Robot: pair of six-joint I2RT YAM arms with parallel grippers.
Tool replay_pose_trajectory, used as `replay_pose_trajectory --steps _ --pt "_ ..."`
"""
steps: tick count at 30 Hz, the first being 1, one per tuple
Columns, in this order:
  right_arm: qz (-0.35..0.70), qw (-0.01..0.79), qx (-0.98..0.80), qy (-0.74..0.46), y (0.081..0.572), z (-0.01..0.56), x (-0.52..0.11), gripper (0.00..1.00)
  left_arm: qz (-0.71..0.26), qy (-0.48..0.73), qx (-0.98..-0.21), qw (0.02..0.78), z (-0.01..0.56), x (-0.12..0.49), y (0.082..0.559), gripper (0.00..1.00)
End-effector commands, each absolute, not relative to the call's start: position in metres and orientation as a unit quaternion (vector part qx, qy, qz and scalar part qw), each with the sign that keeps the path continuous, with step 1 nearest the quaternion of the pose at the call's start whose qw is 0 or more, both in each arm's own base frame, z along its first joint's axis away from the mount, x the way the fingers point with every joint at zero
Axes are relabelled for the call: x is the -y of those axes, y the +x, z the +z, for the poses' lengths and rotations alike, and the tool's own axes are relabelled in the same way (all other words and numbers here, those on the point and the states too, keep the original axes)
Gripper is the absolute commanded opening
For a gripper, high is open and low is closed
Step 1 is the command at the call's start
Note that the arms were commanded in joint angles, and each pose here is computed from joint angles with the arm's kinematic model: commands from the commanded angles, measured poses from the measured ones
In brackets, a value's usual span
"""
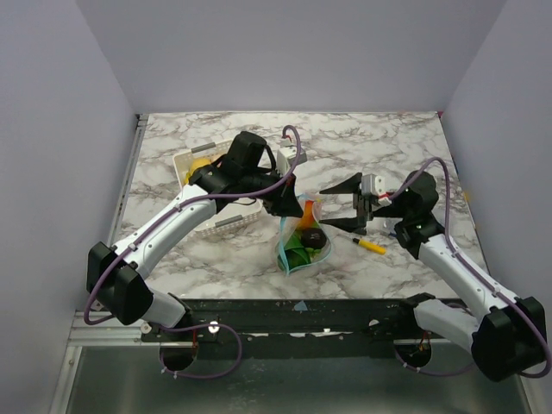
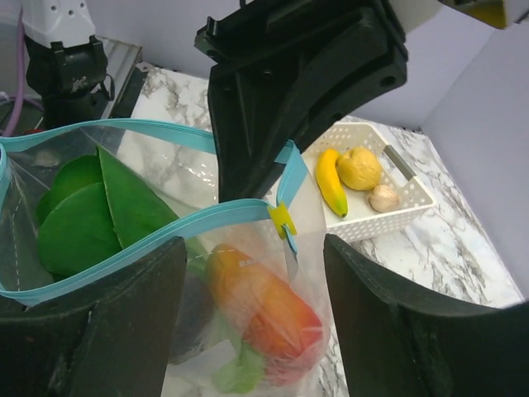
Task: Place the food in the zip-top bag and seal the zipper
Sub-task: Zip the zipper food storage bag at the center of the board.
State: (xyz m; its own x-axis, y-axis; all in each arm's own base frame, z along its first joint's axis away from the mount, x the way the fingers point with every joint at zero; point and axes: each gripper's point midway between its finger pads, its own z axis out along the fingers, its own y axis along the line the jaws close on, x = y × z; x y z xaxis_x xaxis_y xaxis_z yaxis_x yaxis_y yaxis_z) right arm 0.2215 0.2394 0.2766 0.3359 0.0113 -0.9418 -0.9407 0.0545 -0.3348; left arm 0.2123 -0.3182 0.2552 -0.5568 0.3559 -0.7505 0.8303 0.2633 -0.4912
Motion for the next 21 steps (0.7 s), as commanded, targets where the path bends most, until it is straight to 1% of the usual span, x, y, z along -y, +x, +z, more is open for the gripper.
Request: replay_pose_trajectory --steps 1,3,6,8,10,11,13,14,18,21 --pt "0.379 0.607 -0.396 -0.576 0.226 0.281 -0.248 0.68 -0.481 0.411 -0.729 0.261 0.271 0.322 0.209 0.0" --pt "0.38 0.606 -0.397 -0.575 0.228 0.283 -0.25 0.62 -0.482 0.411 -0.728 0.261 0.273 0.322 0.208 0.0" --pt "0.38 0.605 -0.407 -0.569 0.233 0.281 -0.252 0.47 -0.483 0.412 -0.727 0.262 0.274 0.322 0.207 0.0" --pt "0.385 0.601 -0.412 -0.567 0.233 0.28 -0.254 0.41 -0.482 0.412 -0.728 0.26 0.273 0.321 0.207 0.0" --pt "0.387 0.601 -0.414 -0.563 0.233 0.281 -0.254 0.3 -0.479 0.413 -0.73 0.259 0.272 0.321 0.206 0.01" --pt "0.39 0.6 -0.416 -0.561 0.233 0.281 -0.254 0.25 -0.475 0.412 -0.733 0.26 0.27 0.321 0.207 0.03" --pt "0.397 0.597 -0.419 -0.557 0.233 0.285 -0.256 0.04 -0.465 0.41 -0.738 0.265 0.269 0.319 0.209 0.11" --pt "0.401 0.596 -0.429 -0.548 0.235 0.289 -0.256 0.01 -0.458 0.408 -0.741 0.272 0.269 0.319 0.21 0.17" --pt "0.424 0.592 -0.477 -0.493 0.24 0.313 -0.254 0.01 -0.393 0.367 -0.77 0.344 0.275 0.308 0.23 0.36" --pt "0.456 0.577 -0.521 -0.434 0.241 0.328 -0.252 0.01 -0.393 0.347 -0.751 0.401 0.296 0.301 0.231 0.5"
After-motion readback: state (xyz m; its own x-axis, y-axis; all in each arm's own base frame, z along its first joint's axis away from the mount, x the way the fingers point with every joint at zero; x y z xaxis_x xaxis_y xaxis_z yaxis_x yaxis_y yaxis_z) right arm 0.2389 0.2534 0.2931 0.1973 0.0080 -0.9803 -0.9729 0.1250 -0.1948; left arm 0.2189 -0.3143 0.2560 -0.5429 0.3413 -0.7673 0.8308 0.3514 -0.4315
